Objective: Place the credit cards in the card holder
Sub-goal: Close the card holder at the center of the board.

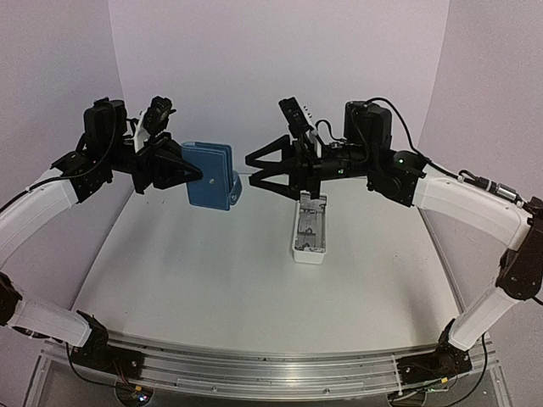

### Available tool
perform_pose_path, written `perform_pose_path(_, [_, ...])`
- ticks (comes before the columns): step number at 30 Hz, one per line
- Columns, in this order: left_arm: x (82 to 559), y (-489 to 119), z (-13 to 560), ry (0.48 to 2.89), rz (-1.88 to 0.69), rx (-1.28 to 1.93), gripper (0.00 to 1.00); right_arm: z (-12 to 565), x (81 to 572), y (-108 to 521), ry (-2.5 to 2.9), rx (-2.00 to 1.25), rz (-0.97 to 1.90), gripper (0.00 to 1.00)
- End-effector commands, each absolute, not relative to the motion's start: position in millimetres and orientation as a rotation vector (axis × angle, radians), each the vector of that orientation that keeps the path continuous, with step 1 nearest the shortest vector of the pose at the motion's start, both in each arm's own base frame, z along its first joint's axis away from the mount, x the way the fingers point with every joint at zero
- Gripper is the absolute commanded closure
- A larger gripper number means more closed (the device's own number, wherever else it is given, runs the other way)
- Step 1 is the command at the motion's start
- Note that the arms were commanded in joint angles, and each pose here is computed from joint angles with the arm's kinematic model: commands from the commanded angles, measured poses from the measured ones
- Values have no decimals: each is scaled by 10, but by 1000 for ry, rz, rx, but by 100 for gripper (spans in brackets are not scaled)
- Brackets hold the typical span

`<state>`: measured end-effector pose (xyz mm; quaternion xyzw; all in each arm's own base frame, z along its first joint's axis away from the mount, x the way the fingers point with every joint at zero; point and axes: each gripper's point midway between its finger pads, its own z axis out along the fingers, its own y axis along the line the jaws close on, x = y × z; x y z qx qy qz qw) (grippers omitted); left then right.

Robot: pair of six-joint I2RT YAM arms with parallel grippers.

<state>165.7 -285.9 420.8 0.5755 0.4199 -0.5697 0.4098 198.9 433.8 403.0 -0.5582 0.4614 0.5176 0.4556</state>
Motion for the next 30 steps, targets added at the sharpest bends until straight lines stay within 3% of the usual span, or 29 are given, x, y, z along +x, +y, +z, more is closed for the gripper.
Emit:
perform_pose_path(1, [1533, -2814, 4432, 958, -1407, 1478, 100, 4358, 1905, 4260, 1057, -1376, 1259, 51])
perform_pose_path(10, [1526, -2822, 4428, 964, -1414, 1472, 100, 4158, 1810, 4537, 1080, -1414, 1294, 46])
perform_pose_path(30, [1578, -2893, 4381, 1017, -1387, 1421, 100, 4234, 1737, 4823, 1044, -1398, 1263, 55])
